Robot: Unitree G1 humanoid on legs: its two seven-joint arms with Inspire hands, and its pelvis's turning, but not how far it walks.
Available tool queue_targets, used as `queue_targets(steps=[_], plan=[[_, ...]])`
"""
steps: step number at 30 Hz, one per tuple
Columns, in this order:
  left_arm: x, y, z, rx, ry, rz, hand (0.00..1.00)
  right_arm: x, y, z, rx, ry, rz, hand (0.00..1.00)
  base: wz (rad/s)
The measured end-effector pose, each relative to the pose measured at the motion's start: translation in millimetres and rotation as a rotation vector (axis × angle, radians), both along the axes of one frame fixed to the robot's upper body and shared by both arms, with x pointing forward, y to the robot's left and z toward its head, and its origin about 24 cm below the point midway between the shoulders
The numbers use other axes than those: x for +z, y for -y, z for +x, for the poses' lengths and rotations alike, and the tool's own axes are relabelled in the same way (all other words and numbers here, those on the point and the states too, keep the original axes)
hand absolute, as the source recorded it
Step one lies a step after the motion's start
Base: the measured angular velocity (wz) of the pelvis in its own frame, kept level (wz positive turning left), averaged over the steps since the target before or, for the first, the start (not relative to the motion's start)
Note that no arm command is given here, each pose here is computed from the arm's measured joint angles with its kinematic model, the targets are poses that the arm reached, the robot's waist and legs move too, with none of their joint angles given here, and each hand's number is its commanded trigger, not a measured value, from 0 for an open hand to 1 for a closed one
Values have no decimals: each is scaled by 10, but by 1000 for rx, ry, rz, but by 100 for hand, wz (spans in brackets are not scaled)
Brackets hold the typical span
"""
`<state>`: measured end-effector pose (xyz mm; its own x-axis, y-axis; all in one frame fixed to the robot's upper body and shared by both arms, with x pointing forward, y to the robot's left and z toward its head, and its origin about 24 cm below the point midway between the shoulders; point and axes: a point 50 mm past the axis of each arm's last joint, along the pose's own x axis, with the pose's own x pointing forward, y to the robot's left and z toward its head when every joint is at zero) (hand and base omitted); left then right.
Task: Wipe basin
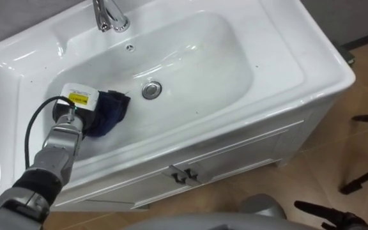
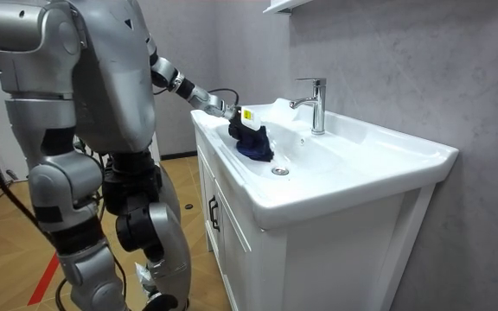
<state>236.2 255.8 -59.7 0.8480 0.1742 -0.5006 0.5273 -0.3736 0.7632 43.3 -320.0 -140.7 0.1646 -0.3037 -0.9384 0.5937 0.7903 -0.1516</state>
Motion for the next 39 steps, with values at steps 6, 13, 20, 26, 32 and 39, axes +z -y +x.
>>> queue_targets(steps=[6, 13, 20, 26, 32, 39], plan=[[0, -19, -75, 23, 13, -20, 100, -4, -6, -13, -4, -2, 2, 0, 0], [19, 20, -115, 23, 23, -37, 100, -7, 1, -81, 36, -38, -8, 0, 3], [18, 27, -146, 26, 19, -25, 100, -2, 5, -52, 34, -31, -12, 0, -1], [19, 22, -114, 65, 56, -58, 100, -4, 8, -62, 24, -53, -29, 0, -12], [112, 16, 183, 106, 182, -74, 100, -52, -149, 148, 4, -11, -9, 0, 2], [249, -30, 516, 204, 245, -117, 100, -46, -251, 425, 101, 22, -7, 0, -6]])
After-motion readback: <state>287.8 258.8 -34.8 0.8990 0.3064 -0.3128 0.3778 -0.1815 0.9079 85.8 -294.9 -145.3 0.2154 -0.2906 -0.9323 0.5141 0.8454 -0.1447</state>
